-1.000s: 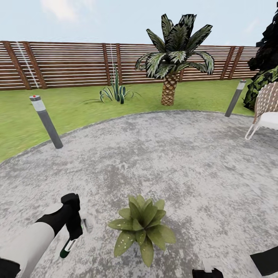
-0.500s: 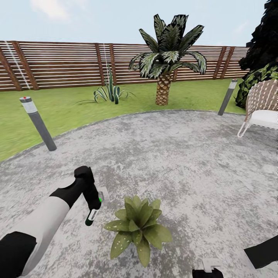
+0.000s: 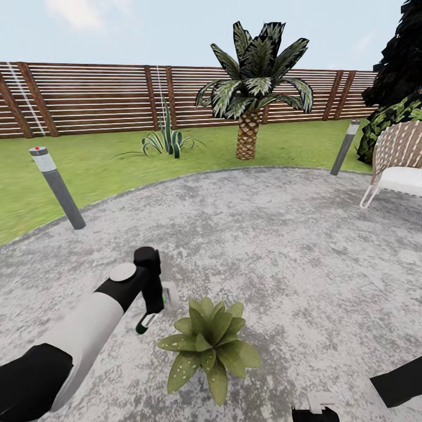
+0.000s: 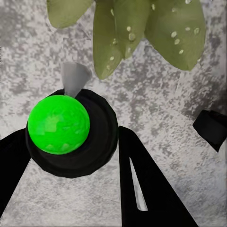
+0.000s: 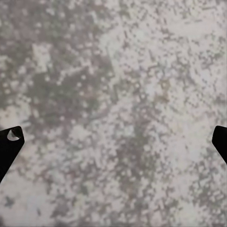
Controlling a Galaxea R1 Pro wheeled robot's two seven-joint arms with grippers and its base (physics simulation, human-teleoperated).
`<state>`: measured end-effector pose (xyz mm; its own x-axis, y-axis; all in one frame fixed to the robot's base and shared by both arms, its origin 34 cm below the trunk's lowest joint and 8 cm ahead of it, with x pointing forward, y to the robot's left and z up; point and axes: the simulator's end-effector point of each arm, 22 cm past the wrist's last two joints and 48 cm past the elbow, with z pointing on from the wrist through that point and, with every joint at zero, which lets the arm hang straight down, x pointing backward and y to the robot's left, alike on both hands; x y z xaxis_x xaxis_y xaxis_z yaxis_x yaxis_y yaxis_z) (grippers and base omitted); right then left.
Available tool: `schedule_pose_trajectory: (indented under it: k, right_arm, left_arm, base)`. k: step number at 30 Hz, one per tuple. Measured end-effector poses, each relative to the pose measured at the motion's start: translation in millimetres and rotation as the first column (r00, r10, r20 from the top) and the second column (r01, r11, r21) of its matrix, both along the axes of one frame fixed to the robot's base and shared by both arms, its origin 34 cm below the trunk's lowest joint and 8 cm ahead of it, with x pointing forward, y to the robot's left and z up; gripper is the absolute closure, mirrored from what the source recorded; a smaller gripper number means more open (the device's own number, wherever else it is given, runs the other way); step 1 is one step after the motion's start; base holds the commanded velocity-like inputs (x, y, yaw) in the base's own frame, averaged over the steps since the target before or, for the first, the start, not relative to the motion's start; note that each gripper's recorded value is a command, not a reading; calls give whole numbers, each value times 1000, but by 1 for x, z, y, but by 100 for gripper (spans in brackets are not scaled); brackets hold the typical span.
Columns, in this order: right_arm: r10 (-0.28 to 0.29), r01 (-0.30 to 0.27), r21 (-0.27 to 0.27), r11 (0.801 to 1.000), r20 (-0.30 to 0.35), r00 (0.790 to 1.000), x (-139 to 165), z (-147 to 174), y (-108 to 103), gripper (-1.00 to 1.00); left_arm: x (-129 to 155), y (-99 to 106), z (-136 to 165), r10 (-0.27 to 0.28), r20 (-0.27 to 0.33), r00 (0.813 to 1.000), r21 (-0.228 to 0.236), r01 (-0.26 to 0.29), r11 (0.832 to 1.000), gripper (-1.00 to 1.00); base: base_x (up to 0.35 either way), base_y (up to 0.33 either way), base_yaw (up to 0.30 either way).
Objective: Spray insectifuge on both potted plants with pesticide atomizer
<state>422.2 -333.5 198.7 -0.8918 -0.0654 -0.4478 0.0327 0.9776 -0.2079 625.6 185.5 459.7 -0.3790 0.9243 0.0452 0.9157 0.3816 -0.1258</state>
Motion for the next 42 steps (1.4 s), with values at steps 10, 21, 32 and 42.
schedule_pose_trajectory:
  k: [10, 21, 32, 42]
  right_arm:
    - [0, 0, 0, 1000, 0, 1000, 0, 0, 0, -100]
    - [0, 0, -1, 1000, 1, 1000, 0, 0, 0, -100]
    - [0, 0, 0, 1000, 0, 1000, 0, 0, 0, -100]
    - [0, 0, 0, 1000, -1, 1000, 0, 0, 0, -100]
  left_arm:
    - [11, -3, 11, -8, 46, 999, -9, 9, 1000, 100]
    - [1, 94, -3, 76, 24, 997, 123, -78, 989, 100]
    - [1, 87, -3, 69, 21, 997, 109, -71, 991, 100]
    - [-54, 79, -46, 64, -89, 994, 105, -54, 993, 100]
  base:
    - [0, 0, -123]
    - [0, 0, -94]
    - [154, 61, 0]
    - [3, 1, -72]
